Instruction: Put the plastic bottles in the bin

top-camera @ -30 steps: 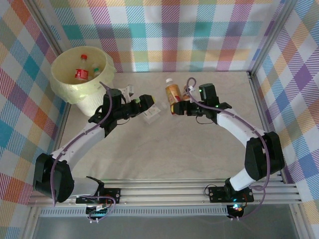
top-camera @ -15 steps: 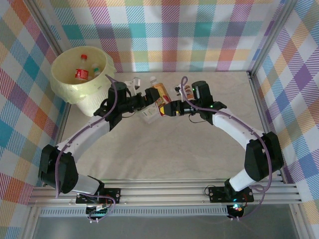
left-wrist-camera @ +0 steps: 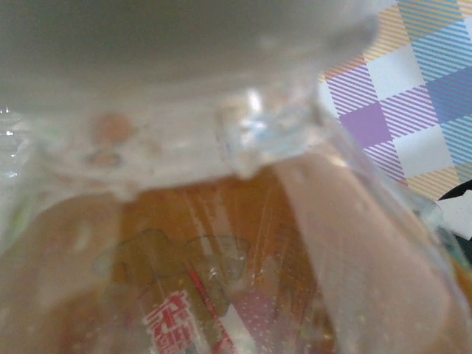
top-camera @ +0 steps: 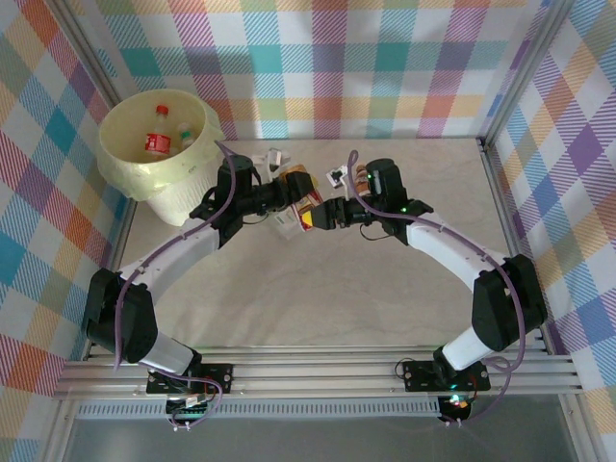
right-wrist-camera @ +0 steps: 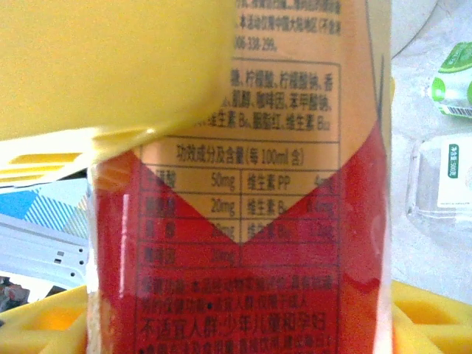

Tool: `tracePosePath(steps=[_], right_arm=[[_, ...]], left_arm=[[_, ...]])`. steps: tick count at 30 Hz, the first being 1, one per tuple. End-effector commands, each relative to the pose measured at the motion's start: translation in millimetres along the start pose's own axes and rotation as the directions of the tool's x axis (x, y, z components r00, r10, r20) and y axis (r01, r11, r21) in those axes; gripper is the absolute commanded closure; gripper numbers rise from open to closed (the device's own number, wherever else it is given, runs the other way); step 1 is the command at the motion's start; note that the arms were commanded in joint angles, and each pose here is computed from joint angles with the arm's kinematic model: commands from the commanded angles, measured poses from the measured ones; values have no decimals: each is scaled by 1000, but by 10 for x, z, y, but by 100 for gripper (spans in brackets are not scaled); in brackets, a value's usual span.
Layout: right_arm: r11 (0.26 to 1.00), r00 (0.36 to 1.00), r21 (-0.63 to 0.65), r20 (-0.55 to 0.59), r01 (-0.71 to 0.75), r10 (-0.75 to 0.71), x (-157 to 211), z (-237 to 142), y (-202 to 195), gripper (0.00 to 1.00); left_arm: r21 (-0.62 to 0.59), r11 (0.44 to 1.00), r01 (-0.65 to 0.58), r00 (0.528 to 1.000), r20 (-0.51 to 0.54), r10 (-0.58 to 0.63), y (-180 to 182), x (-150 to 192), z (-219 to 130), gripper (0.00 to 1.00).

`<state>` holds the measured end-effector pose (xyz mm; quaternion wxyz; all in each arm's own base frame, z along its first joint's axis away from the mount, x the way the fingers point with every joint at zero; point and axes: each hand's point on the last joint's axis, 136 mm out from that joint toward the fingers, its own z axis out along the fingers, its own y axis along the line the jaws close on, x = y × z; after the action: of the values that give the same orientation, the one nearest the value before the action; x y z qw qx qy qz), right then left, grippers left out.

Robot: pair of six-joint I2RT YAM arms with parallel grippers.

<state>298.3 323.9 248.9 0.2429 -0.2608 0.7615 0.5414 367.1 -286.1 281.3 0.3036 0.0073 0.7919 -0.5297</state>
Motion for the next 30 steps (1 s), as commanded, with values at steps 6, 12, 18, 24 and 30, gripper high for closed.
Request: tracePosePath(steps=[6, 12, 18, 24, 30], right_arm=[[997, 998, -17, -4, 69, -69, -17, -59, 172, 40], [996, 997, 59, -36, 74, -72, 27, -90, 76, 24], [980, 992, 161, -66, 117, -107, 39, -189, -4, 10], [963, 988, 226, -75, 148, -134, 50, -290, -26, 0], [923, 980, 331, -73, 198, -185, 24, -466, -53, 0]], left_arm=[[-13, 1000, -23, 998, 54, 24, -37, -74, 14, 42], [-72, 997, -14, 996, 92, 20, 62, -102, -37, 45], [-139, 990, -16, 993, 110, 32, 156, -126, -97, 47], [-180, 983, -19, 990, 133, 43, 205, -156, -146, 48], [-245, 969, -38, 987, 144, 75, 266, -189, -238, 49]])
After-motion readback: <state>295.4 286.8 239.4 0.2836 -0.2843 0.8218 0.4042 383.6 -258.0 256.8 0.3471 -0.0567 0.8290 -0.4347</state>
